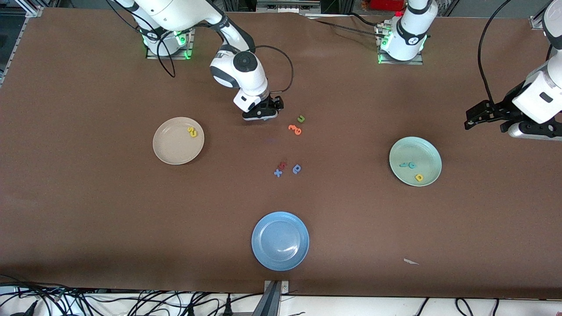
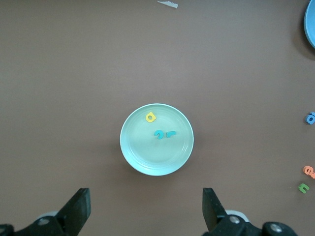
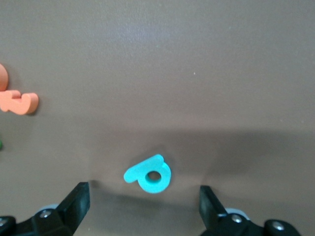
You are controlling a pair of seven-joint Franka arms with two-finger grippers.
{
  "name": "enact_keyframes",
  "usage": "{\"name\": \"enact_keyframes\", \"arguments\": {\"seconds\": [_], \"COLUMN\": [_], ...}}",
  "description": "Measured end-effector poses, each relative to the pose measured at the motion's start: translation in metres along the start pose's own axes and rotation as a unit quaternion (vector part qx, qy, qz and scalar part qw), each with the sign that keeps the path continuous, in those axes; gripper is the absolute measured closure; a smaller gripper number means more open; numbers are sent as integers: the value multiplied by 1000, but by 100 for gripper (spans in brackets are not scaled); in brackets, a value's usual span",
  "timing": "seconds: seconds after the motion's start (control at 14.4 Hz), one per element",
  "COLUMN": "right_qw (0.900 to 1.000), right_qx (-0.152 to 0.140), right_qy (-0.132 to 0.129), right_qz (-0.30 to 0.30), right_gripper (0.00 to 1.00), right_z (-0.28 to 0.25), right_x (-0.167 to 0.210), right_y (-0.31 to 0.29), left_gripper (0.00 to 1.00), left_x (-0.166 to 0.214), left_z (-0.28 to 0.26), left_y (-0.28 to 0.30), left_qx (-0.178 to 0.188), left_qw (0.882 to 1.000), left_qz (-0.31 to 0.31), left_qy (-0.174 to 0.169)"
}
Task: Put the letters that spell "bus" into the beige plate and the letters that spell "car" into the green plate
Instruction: 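Return the left gripper to rest while the right gripper reaches, then grasp the cyan p with the right gripper and lift it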
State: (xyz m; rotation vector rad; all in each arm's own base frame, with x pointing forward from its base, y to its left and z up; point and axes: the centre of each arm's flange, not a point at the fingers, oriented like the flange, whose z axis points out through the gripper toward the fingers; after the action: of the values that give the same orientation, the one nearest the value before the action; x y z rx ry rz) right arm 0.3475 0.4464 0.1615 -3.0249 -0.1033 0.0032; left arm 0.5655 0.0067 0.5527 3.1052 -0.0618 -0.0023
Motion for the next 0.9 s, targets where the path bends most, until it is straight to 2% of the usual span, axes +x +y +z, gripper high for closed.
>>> {"name": "enact_keyframes", "arguments": {"seconds": [0.28,0.69,0.76,0.83,0.9], "right_qw": [1000,999,999,999,999], "right_qx": [-5,-12,-14,-15,-13], "right_qy": [17,23,23,23,24], "right_qz": [-23,-43,-43,-44,-45], "right_gripper": [4,5,11,11,15], "right_z": [-1,1,2,3,2], "right_x": [6,5,6,6,6], "right_y": [-1,-1,1,1,0], "left_gripper": [0,0,0,0,0], "left_x": [-1,-2,-2,-2,-2], "left_z": [1,3,3,3,3], "left_y": [-9,3,4,5,5], "left_qx": [0,11,11,11,11], "left_qw": [1000,1000,1000,1000,1000], "left_qz": [-8,6,6,6,6], "left_qy": [-3,-9,-9,-9,-11]}}
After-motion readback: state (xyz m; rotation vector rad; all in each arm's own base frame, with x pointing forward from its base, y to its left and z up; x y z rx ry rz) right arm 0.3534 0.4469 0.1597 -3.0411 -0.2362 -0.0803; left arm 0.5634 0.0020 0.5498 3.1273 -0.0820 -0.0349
